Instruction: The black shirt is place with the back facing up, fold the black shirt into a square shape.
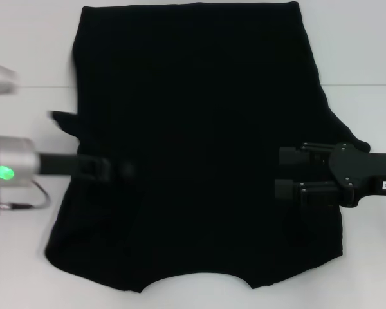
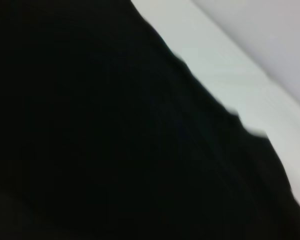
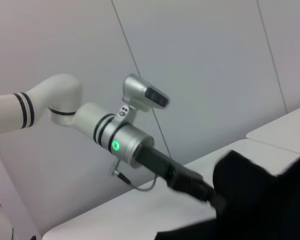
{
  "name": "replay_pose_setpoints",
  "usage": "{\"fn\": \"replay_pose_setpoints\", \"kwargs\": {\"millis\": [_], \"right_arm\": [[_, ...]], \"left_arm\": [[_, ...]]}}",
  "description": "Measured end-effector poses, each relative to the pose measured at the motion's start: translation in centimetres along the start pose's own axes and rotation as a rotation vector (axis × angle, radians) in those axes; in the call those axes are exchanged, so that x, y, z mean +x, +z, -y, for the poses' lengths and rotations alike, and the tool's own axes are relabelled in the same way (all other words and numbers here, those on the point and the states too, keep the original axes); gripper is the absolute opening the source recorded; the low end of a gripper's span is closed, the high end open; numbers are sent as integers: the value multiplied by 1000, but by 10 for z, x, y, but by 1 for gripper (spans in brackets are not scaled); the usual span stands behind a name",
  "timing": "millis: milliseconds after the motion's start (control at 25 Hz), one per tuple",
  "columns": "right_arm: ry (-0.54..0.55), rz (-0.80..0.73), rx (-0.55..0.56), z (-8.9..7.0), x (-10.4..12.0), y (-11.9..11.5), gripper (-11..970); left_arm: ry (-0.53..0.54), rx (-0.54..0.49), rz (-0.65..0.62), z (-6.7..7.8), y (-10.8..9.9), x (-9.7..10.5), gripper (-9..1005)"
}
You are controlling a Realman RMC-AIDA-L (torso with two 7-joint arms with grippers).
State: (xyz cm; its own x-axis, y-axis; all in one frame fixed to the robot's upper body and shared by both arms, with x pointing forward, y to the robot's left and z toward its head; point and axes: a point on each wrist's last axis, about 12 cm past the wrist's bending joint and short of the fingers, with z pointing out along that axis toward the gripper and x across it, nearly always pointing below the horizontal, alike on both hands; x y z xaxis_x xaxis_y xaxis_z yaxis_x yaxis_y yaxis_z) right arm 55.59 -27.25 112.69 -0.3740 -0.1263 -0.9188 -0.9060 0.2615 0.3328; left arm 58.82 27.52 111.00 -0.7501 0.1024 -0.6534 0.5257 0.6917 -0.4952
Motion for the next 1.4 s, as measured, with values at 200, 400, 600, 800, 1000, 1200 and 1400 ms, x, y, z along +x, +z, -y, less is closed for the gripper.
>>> {"fn": "replay_pose_setpoints", "kwargs": {"millis": [200, 400, 600, 800, 1000, 1200, 1400], "right_arm": [[1, 0, 2, 0, 0, 0, 894], [3, -1, 4, 0, 1, -1, 895], [8, 11, 19, 2, -1, -6, 895], [17, 31, 41, 3, -1, -11, 895], [29, 34, 44, 4, -2, -11, 894], [36, 35, 40, 4, -4, -9, 894], [49, 35, 37, 4, -4, -8, 894]], "left_arm": [[62, 4, -47, 12, 21, 4, 36], [64, 22, 22, 10, 12, 2, 238], [44, 22, 125, 3, -6, 1, 455], [-120, -79, 185, -17, -6, 3, 565], [-237, -155, 209, -30, 2, 6, 695], [-271, -260, 254, -40, 11, 4, 850], [-265, -329, 269, -46, 18, 2, 952]]}}
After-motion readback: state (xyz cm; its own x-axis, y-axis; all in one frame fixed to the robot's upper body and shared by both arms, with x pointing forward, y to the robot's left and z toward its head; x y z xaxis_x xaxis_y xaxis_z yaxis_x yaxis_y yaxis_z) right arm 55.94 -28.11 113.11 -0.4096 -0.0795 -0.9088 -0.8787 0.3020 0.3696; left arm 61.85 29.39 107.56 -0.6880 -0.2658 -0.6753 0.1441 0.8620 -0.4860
